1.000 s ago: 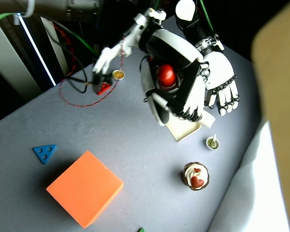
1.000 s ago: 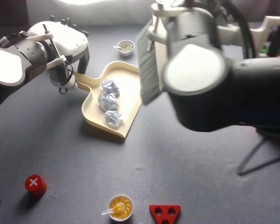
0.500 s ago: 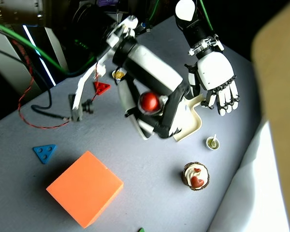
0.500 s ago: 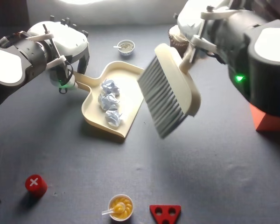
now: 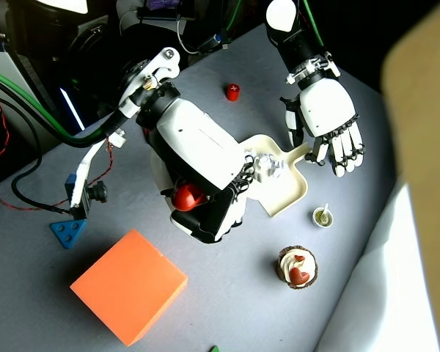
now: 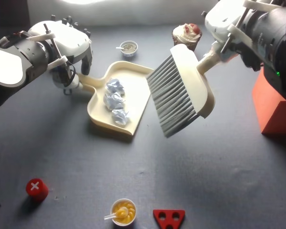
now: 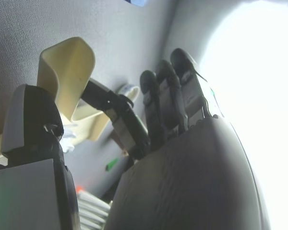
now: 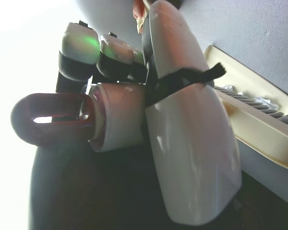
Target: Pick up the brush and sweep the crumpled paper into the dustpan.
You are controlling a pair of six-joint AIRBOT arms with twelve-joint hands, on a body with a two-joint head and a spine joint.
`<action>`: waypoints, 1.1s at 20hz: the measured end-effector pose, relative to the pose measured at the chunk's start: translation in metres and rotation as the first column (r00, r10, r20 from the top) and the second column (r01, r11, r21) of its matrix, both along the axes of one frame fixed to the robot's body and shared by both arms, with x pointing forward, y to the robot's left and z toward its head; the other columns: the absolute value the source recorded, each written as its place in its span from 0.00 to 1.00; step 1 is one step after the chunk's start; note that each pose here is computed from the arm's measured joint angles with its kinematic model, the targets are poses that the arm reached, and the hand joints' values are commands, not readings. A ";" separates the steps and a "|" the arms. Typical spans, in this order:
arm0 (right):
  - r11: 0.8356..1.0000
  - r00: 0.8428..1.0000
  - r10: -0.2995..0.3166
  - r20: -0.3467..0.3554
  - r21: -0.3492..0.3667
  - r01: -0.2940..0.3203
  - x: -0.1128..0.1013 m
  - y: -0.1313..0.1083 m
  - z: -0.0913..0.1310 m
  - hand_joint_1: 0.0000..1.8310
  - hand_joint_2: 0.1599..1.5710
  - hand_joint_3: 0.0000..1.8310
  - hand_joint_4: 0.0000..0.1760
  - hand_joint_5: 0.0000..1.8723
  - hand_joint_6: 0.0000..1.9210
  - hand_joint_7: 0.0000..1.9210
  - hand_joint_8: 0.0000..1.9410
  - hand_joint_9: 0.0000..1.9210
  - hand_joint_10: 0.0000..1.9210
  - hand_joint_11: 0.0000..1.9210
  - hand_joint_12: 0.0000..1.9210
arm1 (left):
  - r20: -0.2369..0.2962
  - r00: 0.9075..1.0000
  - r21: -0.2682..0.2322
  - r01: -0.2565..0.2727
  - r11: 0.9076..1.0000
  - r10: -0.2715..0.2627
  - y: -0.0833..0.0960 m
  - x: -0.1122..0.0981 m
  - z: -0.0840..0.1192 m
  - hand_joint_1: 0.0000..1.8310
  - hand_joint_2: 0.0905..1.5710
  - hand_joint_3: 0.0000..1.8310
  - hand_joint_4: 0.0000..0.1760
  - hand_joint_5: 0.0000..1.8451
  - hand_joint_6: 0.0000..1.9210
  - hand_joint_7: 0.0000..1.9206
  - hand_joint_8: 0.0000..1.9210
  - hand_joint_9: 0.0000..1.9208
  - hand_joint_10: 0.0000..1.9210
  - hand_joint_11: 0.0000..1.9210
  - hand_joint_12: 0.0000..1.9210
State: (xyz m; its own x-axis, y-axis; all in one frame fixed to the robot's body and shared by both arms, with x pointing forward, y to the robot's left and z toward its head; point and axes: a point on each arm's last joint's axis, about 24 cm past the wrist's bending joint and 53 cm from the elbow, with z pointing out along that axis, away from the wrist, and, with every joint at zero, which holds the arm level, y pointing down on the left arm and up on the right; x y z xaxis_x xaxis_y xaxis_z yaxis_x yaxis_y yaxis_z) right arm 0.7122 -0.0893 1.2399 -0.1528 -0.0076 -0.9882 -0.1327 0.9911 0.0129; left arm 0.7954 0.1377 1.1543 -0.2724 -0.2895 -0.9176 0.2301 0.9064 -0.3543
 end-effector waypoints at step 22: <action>0.950 0.983 0.107 -0.148 0.306 -0.057 -0.032 0.007 -0.019 0.36 0.53 0.00 0.00 0.14 0.01 0.25 0.01 0.27 0.04 0.18 0.34 | -0.007 1.000 -0.019 0.029 0.999 -0.030 -0.016 -0.010 0.000 0.52 0.64 0.00 0.38 0.39 0.00 0.13 0.00 0.11 0.00 0.04 0.13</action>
